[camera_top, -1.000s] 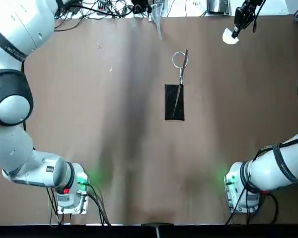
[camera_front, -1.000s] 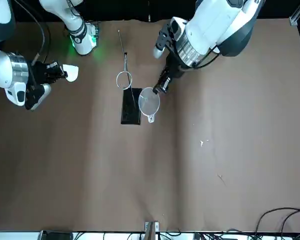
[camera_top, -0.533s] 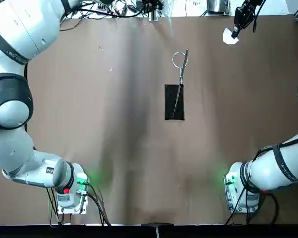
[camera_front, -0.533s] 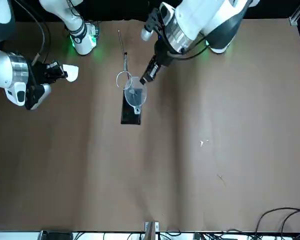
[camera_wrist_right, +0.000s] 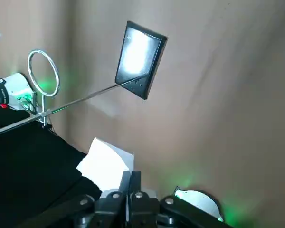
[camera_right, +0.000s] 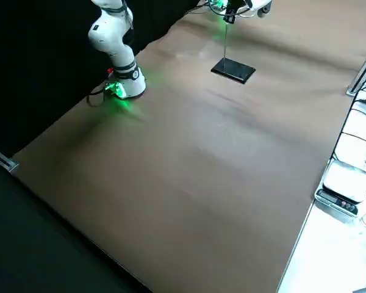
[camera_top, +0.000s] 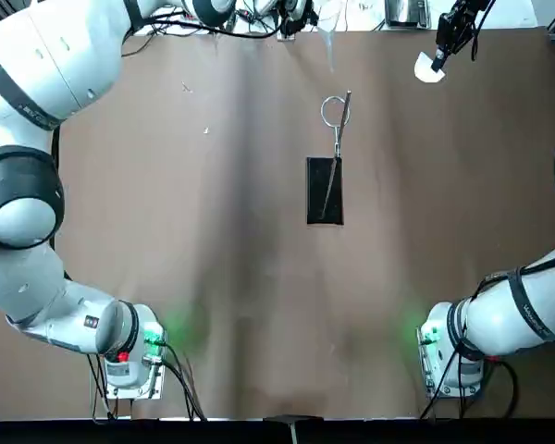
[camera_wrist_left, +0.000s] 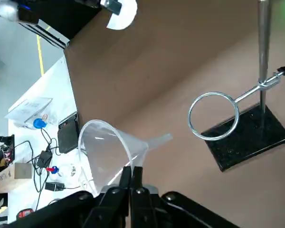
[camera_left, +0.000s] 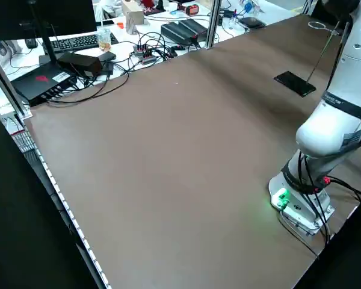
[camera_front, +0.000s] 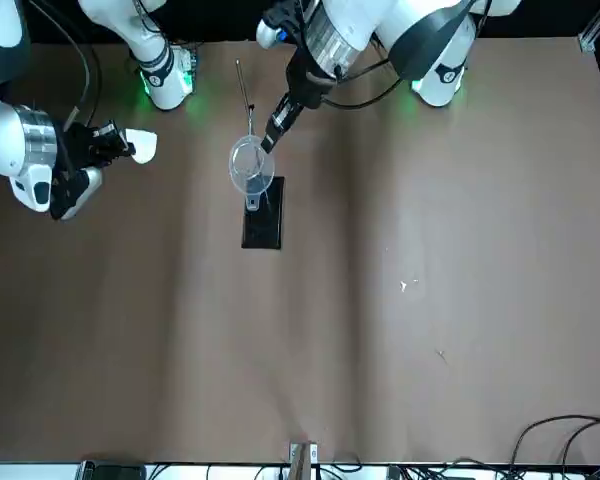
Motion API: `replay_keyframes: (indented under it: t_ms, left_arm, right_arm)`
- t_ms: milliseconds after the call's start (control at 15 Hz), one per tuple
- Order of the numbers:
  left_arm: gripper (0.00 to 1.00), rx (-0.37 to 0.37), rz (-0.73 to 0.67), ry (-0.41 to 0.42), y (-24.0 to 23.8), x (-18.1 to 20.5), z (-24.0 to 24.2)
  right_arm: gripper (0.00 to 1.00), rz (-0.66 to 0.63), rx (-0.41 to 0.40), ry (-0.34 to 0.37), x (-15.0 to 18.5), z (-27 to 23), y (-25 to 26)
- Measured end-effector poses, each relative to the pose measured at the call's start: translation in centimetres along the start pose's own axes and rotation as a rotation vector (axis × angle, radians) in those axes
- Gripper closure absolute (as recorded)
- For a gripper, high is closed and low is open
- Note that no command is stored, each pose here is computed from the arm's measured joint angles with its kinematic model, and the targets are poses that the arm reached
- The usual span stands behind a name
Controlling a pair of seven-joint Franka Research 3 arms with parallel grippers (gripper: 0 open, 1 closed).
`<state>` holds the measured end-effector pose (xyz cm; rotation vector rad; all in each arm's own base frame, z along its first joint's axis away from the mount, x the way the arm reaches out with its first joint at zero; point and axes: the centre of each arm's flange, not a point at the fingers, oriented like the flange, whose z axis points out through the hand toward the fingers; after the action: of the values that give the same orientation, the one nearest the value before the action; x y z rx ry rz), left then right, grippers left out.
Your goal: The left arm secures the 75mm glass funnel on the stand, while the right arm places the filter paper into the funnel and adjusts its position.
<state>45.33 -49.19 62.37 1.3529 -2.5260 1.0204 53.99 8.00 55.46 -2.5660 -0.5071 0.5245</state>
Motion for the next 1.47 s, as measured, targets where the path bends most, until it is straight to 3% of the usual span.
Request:
replay_keyframes:
  t_ms: [733,1467]
  left_arm:
    - [0.97,-0.001,0.150,-0.060,1.4,3.7,1.2]
    - [0.97,-0.053,0.235,-0.098,3.5,5.8,3.0]
  right_arm:
    - [0.99,0.000,0.000,0.000,0.0,0.0,0.0]
    - [0.99,0.001,0.001,-0.002,0.0,0.1,0.1]
